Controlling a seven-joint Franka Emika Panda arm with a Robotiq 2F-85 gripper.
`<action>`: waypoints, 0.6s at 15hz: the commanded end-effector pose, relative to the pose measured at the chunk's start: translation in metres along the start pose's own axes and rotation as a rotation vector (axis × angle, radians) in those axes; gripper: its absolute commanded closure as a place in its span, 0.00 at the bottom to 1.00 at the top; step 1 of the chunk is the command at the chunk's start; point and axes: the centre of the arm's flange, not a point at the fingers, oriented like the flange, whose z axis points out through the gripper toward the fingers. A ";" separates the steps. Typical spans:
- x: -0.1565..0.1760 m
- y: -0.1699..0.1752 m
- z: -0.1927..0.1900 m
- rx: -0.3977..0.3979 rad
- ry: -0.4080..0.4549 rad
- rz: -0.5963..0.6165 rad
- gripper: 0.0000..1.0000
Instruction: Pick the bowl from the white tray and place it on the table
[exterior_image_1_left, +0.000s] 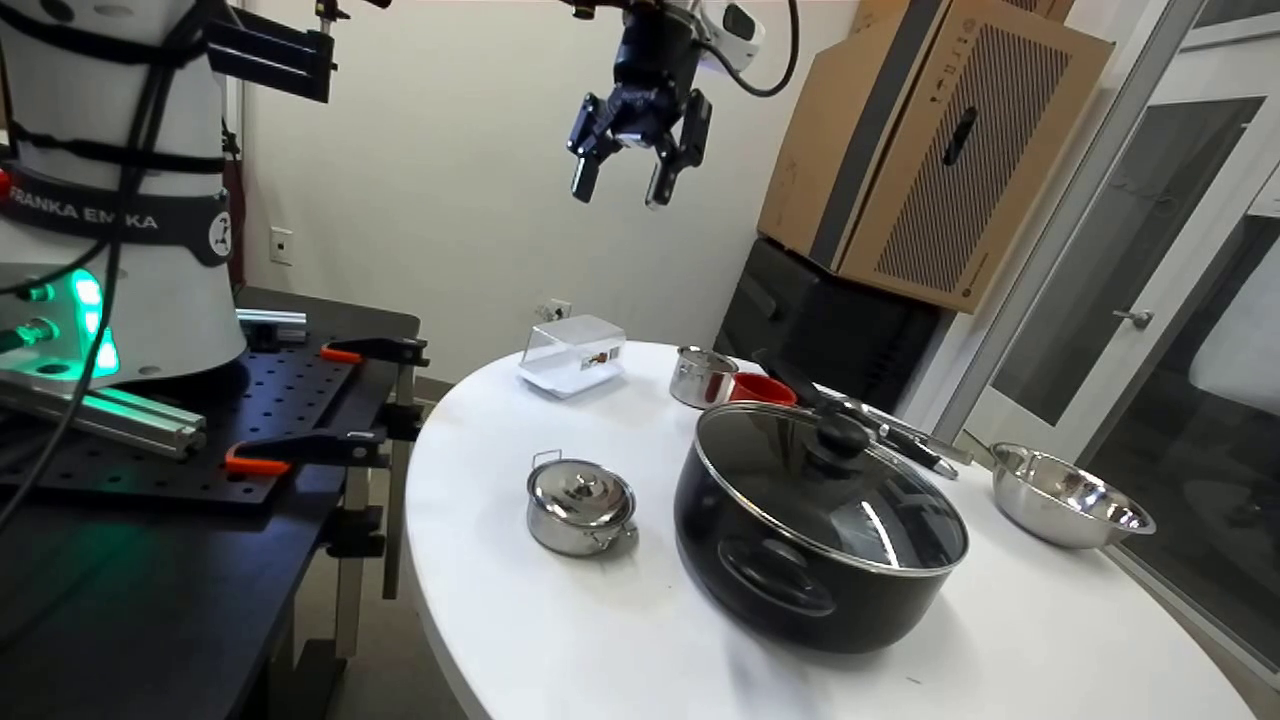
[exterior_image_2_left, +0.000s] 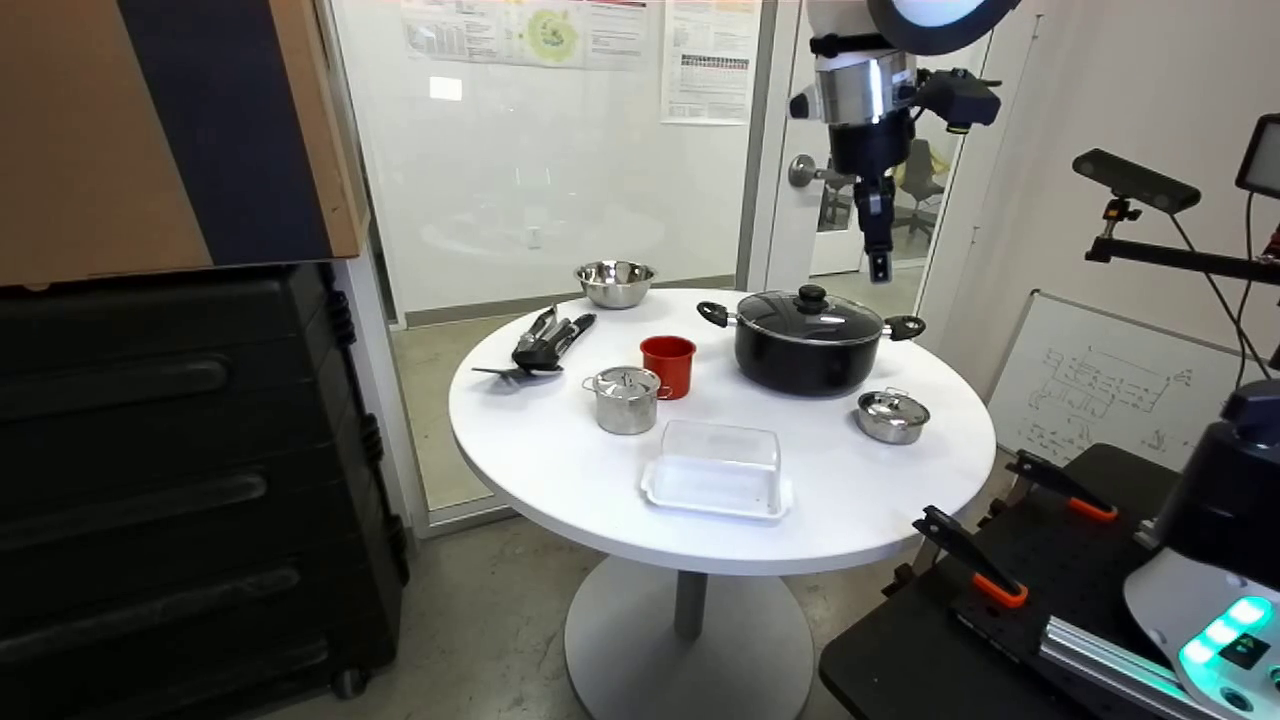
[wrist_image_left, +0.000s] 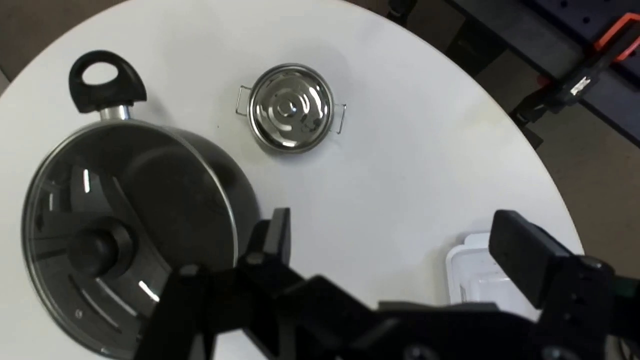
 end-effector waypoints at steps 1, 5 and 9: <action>0.004 -0.004 0.035 0.072 -0.015 0.036 0.00; 0.029 -0.026 0.058 0.102 0.015 -0.009 0.00; 0.064 -0.053 0.070 0.091 0.073 -0.060 0.00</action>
